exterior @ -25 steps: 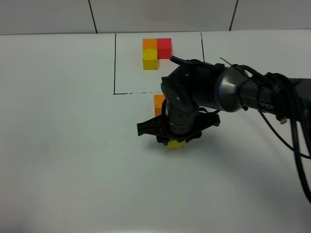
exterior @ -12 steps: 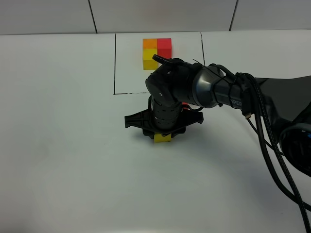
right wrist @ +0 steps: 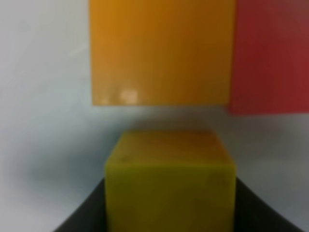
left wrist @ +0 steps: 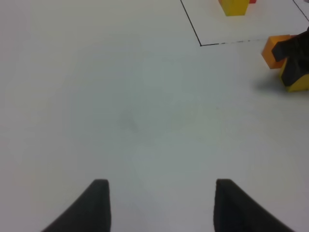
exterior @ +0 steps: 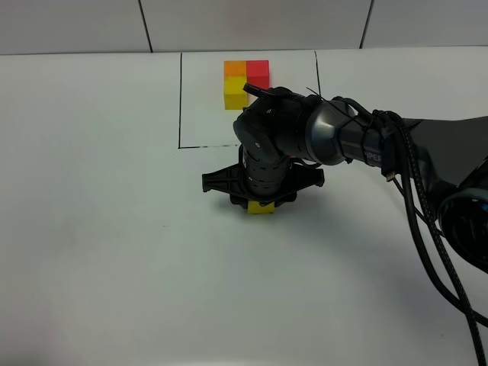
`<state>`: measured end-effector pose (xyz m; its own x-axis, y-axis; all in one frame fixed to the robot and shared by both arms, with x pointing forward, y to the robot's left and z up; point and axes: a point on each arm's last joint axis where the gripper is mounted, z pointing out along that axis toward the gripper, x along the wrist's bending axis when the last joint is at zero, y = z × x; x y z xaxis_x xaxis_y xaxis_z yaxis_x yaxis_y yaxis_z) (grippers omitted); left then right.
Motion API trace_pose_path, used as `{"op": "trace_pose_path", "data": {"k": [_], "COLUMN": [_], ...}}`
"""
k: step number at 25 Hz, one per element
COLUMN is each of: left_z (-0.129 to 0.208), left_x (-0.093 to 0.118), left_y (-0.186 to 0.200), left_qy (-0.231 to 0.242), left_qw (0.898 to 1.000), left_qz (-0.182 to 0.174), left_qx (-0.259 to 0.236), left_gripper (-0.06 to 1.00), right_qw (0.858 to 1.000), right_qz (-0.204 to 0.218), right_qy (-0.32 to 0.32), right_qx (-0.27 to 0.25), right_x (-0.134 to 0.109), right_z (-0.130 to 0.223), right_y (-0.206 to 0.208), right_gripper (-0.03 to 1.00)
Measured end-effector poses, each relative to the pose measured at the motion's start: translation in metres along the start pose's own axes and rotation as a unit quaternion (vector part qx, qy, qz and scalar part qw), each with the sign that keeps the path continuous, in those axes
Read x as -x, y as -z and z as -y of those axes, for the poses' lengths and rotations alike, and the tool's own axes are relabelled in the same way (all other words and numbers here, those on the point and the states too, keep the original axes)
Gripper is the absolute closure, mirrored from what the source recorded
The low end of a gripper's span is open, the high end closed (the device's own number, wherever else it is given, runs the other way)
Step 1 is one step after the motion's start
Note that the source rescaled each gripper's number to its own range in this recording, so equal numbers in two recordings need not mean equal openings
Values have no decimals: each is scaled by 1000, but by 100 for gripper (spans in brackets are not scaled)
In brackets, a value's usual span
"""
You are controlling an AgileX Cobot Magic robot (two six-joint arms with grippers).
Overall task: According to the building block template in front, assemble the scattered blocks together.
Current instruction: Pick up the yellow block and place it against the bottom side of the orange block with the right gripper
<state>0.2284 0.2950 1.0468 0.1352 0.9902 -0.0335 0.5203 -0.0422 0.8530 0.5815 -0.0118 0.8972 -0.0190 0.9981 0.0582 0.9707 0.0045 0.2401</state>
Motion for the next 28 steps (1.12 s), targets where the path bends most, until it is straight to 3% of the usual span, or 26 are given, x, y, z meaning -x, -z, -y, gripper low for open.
{"op": "trace_pose_path", "data": {"k": [28], "left_z": [0], "left_x": [0], "left_y": [0], "left_qy": [0], "left_qw": [1000], "left_qz": [0], "left_qx": [0], "left_gripper": [85], "right_qw": [1000], "right_qz": [-10], "right_qy": [-2], "right_qx": [22], "right_x": [0], "right_z": [-5], "right_y": [-3], "right_gripper": [95]}}
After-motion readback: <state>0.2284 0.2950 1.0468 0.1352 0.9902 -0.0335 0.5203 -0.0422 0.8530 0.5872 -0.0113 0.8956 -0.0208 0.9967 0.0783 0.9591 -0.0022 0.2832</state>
